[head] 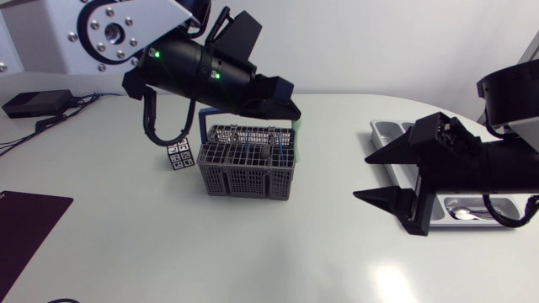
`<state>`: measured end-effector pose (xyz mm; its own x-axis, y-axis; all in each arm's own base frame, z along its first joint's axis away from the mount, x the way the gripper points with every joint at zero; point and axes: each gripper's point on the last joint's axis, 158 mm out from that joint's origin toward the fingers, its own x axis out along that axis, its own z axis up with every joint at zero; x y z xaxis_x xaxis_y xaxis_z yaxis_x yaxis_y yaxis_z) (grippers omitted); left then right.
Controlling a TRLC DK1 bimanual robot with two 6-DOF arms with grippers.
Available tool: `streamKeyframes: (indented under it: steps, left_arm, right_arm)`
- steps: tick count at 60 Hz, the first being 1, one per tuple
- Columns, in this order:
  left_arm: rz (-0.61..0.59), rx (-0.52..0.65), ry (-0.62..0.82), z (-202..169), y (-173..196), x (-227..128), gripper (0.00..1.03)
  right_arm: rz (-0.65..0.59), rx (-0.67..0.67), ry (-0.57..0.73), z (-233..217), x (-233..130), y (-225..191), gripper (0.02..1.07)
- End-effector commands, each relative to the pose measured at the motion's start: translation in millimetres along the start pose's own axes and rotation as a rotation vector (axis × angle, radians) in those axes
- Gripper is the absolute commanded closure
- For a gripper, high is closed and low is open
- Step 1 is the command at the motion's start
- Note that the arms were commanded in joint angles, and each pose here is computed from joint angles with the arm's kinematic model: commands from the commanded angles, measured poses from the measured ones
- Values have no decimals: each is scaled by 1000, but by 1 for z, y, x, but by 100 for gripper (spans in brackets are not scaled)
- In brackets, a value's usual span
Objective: Transfer all utensils from the basket to the drawer tray.
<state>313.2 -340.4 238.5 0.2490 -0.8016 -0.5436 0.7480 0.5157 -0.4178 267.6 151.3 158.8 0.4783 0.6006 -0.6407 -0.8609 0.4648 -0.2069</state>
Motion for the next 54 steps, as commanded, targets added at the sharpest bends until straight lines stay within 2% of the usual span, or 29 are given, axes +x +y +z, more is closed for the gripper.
streamKeyframes:
  steps: [1,21,30,41,54]
  left_arm:
    - [-35,-8,48,-19,-2,-1,98]
    - [-176,59,173,-59,-43,2,98]
    - [-234,94,211,-73,-65,3,98]
    - [-253,117,225,-79,-75,3,98]
    - [-262,119,224,-79,-78,1,98]
  right_arm:
    - [44,41,-17,13,6,6,19]
    - [186,54,-68,39,20,42,20]
    - [260,41,-89,46,23,64,33]
    - [300,24,-97,49,23,77,59]
    - [329,24,-104,48,22,85,83]
